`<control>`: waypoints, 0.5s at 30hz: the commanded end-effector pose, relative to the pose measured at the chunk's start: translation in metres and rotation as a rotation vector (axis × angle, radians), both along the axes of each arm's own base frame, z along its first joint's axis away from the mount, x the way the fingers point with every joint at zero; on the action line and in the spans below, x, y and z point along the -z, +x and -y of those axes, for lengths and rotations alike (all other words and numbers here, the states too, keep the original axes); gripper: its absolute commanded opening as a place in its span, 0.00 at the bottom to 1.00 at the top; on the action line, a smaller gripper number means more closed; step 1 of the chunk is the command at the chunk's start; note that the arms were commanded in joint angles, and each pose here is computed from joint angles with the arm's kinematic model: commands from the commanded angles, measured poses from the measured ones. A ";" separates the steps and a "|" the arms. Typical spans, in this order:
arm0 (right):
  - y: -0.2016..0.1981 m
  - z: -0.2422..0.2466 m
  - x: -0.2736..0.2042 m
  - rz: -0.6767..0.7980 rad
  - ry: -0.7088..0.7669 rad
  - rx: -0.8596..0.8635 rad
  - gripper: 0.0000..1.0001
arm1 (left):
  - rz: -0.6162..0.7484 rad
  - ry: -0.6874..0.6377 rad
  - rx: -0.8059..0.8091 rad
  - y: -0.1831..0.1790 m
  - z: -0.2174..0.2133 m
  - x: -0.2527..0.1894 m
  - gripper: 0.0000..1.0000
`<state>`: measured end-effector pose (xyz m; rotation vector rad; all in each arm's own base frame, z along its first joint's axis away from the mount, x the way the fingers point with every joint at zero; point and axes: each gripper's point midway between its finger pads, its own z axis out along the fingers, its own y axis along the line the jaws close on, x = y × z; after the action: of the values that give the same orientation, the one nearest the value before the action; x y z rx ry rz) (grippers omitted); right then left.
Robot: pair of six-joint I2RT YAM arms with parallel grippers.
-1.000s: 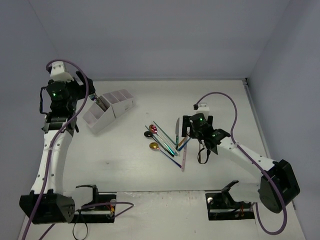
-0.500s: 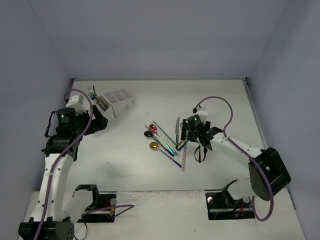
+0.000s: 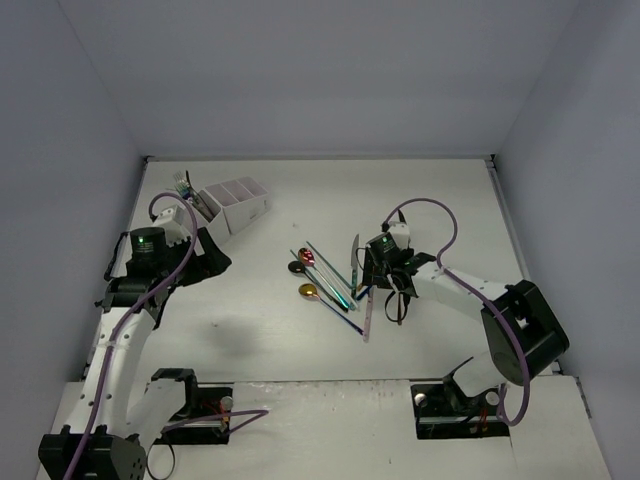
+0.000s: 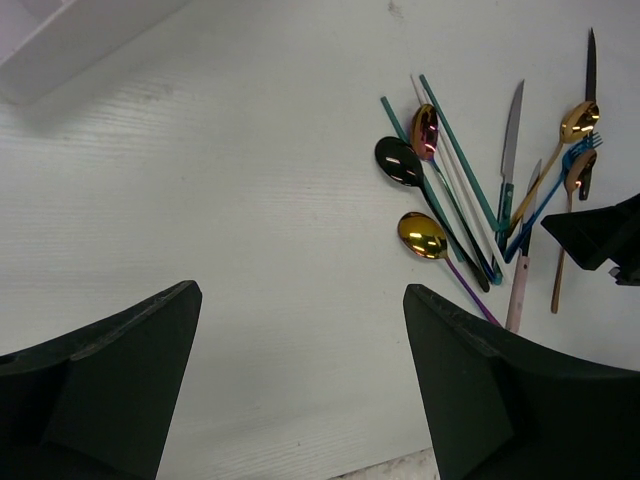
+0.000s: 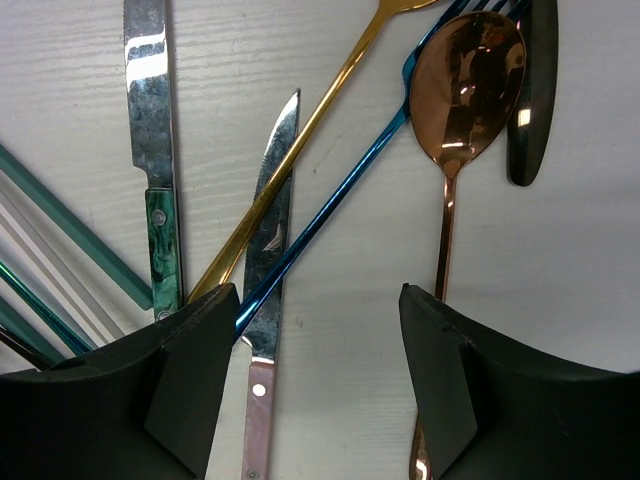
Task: Sort the eating utensils into containers
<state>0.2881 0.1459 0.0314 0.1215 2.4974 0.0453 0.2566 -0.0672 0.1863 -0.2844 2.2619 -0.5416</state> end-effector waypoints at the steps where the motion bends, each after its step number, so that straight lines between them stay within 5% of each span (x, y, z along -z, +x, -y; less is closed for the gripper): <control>1: -0.008 -0.012 -0.003 0.007 0.040 -0.021 0.62 | 0.091 -0.045 0.045 0.010 0.018 -0.026 0.80; 15: -0.045 -0.020 0.011 -0.082 0.015 -0.072 0.54 | 0.147 -0.027 0.053 0.015 0.029 -0.051 0.80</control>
<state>0.2521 0.1648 0.0146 0.0334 2.5778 0.0843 0.2554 -0.0919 0.1971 -0.2003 2.2517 -0.5781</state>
